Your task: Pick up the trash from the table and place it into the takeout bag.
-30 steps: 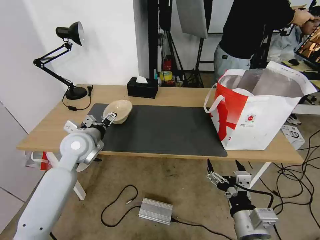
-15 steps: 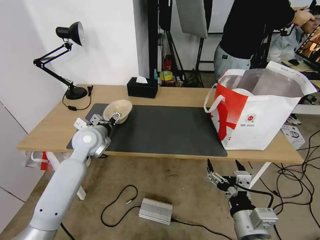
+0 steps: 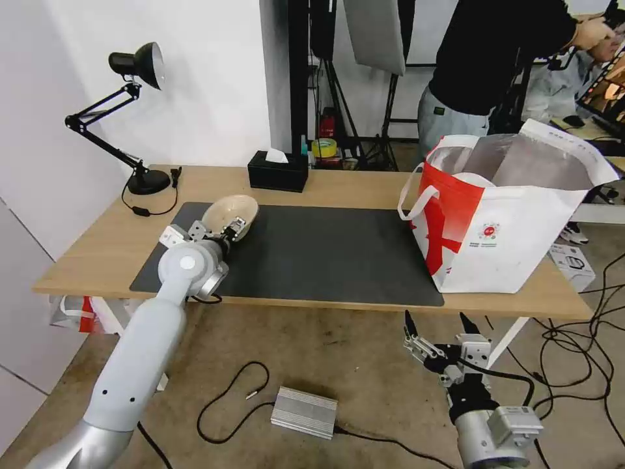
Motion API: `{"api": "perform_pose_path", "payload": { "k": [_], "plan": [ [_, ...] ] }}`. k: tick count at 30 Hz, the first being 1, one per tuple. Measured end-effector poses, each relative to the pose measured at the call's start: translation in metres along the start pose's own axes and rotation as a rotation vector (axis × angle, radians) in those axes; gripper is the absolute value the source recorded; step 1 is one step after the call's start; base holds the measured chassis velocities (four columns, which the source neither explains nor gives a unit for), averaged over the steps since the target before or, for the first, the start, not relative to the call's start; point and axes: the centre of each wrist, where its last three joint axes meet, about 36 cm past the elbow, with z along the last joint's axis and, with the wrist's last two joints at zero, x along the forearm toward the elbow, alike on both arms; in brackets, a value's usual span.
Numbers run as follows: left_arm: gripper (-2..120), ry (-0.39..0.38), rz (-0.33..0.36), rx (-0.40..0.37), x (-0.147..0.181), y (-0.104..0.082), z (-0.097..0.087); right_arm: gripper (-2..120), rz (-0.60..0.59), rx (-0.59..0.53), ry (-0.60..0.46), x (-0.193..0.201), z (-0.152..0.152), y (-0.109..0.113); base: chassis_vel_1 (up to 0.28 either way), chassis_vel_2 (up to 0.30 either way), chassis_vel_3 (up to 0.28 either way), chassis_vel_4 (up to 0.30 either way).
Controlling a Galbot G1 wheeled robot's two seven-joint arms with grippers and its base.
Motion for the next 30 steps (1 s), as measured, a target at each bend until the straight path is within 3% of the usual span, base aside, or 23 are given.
{"api": "perform_pose_path", "payload": {
  "k": [16, 30],
  "plan": [
    [100, -0.034, -0.001, 0.027, -0.009, -0.009, -0.018, 100, 0.0, 0.0, 0.0, 0.0, 0.0, 0.0, 0.0, 0.0, 0.0, 0.0],
    [100, -0.075, -0.025, 0.031, -0.026, -0.005, -0.029, 100, 0.0, 0.0, 0.0, 0.0, 0.0, 0.0, 0.0, 0.0, 0.0, 0.0]
  ]
}}
